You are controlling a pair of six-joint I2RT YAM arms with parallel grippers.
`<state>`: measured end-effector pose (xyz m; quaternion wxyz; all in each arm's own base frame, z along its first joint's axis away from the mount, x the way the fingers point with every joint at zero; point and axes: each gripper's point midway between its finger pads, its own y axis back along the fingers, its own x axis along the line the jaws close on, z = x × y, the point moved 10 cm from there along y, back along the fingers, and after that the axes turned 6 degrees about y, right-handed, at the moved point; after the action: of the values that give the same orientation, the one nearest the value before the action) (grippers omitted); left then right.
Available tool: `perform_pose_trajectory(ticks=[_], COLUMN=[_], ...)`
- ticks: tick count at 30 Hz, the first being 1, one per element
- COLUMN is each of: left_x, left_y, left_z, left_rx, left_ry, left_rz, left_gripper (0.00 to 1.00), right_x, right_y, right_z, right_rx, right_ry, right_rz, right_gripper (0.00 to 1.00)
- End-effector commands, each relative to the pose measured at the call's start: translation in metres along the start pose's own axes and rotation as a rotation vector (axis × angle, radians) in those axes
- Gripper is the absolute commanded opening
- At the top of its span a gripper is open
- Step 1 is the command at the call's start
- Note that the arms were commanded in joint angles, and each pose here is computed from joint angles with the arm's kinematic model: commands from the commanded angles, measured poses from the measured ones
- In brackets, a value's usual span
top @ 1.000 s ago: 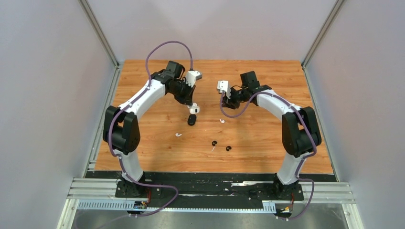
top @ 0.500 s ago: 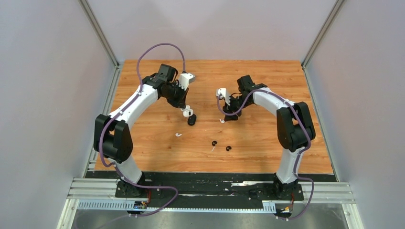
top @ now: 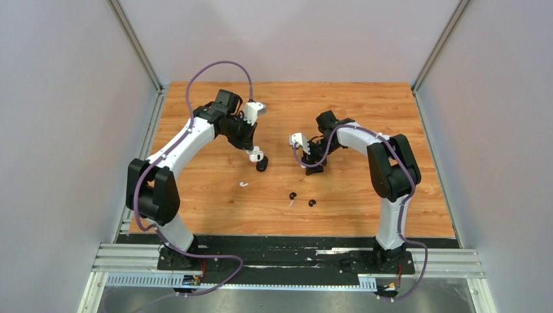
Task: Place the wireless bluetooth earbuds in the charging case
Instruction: Move the earbud to the center of the board.
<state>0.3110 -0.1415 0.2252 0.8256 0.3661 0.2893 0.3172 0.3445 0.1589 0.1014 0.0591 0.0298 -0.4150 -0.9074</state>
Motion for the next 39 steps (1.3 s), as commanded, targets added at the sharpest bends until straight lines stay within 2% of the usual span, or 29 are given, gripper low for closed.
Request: perform_pose_trajectory(ticks=[1, 7, 13, 18, 20, 23, 26, 29, 31, 33, 37, 39], left_x=[-0.005, -0.006, -0.008, -0.009, -0.009, -0.008, -0.008, -0.009, -0.009, -0.009, -0.009, -0.009], left_y=[0.014, 0.014, 0.016, 0.010, 0.006, 0.002, 0.002, 0.005, 0.006, 0.007, 0.007, 0.006], left_z=[0.008, 0.007, 0.006, 0.003, 0.002, 0.001, 0.004, 0.007, 0.009, 0.010, 0.008, 0.007], left_rx=[-0.069, -0.070, -0.073, -0.057, -0.046, -0.038, -0.041, -0.052, -0.058, -0.062, -0.056, -0.048], left_ry=[-0.026, -0.024, -0.022, -0.004, 0.007, 0.018, 0.024, 0.017, 0.013, 0.015, 0.041, 0.057], left_rz=[-0.015, -0.027, -0.038, -0.073, -0.090, -0.100, -0.105, -0.103, -0.102, -0.099, -0.100, -0.104], left_gripper=[0.00, 0.00, 0.00, 0.00, 0.00, 0.00, 0.00, 0.00, 0.00, 0.00, 0.00, 0.00], right_x=[-0.004, 0.011, 0.036, 0.046, 0.049, 0.048, 0.039, 0.037, 0.036, 0.039, 0.064, 0.070], right_y=[-0.011, -0.016, -0.016, -0.020, -0.020, -0.014, 0.007, 0.027, 0.037, 0.041, 0.039, 0.035], right_z=[0.005, 0.012, 0.024, 0.021, 0.018, 0.016, 0.031, 0.051, 0.063, 0.068, 0.071, 0.069], right_rx=[-0.007, 0.019, 0.048, 0.076, 0.087, 0.094, 0.033, -0.031, -0.046, -0.017, -0.024, 0.017], right_ry=[0.061, 0.054, -0.080, -0.132, -0.109, 0.009, 0.005, -0.130, -0.293, -0.525, -0.782, -0.935], right_rz=[0.004, 0.035, 0.119, 0.135, 0.118, 0.021, -0.130, -0.199, -0.249, -0.293, -0.248, -0.219], right_gripper=[0.49, 0.46, 0.43, 0.40, 0.38, 0.36, 0.45, 0.48, 0.50, 0.51, 0.56, 0.54])
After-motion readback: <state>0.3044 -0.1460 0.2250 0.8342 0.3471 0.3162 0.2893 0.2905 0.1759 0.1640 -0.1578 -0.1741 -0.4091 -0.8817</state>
